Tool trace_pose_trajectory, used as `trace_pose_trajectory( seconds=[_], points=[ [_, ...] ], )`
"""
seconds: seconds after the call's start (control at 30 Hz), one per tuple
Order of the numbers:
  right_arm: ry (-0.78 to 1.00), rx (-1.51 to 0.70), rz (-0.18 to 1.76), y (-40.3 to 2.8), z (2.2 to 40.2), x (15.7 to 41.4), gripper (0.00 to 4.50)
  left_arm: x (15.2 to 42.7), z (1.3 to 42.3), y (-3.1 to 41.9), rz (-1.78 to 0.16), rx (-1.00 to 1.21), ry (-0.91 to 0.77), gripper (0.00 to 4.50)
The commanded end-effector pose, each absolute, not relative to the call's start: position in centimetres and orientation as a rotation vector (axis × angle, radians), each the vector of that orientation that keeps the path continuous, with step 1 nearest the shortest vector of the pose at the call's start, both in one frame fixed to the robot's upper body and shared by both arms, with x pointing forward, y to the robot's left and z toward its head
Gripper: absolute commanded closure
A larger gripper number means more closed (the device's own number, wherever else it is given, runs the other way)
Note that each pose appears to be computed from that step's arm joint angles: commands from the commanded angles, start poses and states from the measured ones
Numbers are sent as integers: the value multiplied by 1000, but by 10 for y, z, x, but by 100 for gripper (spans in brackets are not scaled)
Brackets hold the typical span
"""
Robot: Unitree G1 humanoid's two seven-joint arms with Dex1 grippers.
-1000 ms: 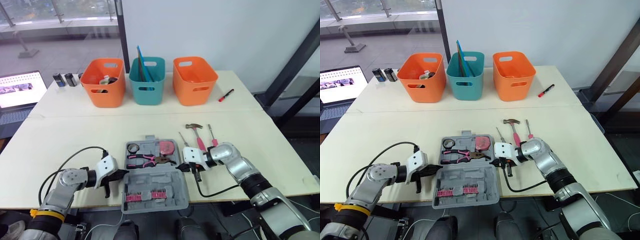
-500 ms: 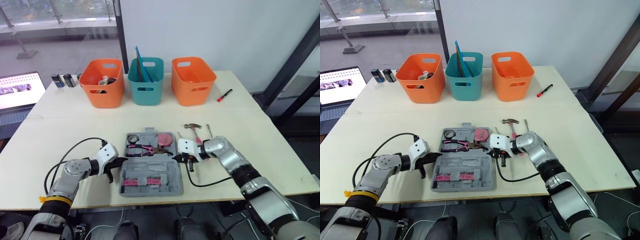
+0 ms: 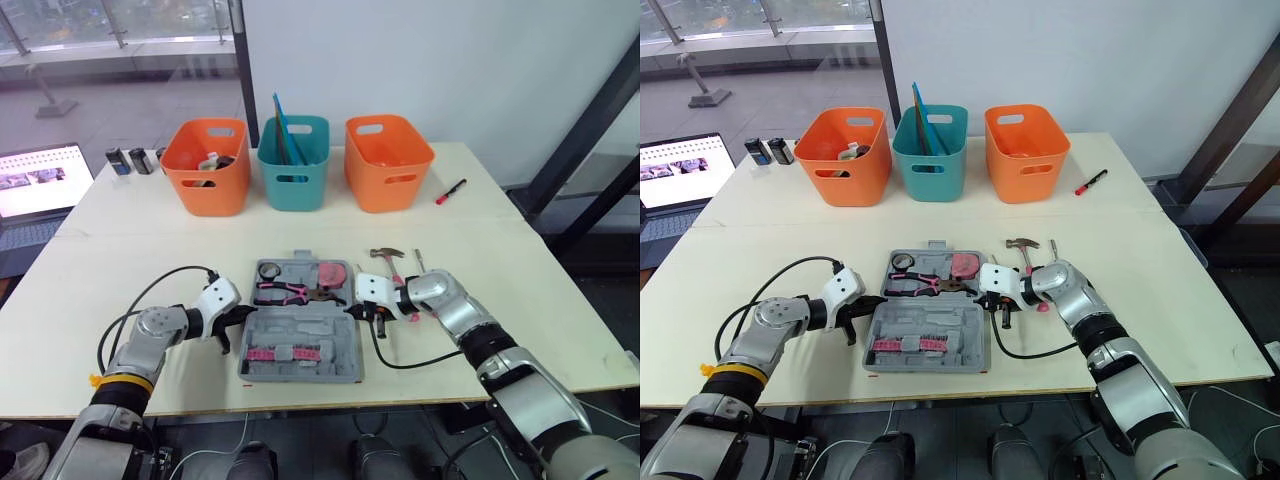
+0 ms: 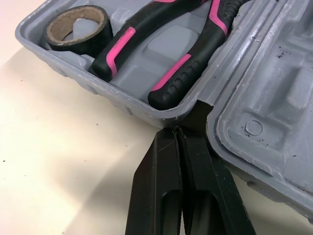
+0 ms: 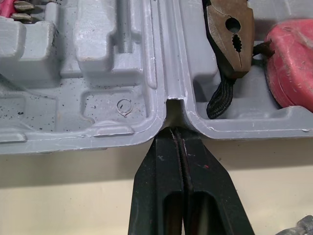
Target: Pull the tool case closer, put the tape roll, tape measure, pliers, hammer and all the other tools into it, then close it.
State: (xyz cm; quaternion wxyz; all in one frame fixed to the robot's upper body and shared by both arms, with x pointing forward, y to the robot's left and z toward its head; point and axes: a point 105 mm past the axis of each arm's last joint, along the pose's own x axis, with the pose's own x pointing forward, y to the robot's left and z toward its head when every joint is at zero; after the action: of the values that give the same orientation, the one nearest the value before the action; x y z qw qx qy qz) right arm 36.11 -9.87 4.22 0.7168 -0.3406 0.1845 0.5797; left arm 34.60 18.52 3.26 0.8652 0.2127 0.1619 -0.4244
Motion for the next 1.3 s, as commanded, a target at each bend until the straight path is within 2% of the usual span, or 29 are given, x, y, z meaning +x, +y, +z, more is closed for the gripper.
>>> trace_pose_trajectory(
  seconds=[0.03,0.6,0.9,1.07,1.27,1.3],
  points=[
    [398,-760,1301,-88,39,360,450,348,38,167,-945,458,303,439],
    [400,-745,1283,-92,42,367,450,336,37,177,-932,457,322,439],
    [351,-718,1257,-112,56,366,450,338,56,230,-761,429,280,439],
    [266,-618,1242,-132,85,358,450,320,73,259,-691,397,229,439],
    [204,-447,1221,-150,117,337,450,282,81,275,-653,349,212,439],
    [195,-428,1196,-156,120,335,450,275,83,278,-646,338,211,417]
  ],
)
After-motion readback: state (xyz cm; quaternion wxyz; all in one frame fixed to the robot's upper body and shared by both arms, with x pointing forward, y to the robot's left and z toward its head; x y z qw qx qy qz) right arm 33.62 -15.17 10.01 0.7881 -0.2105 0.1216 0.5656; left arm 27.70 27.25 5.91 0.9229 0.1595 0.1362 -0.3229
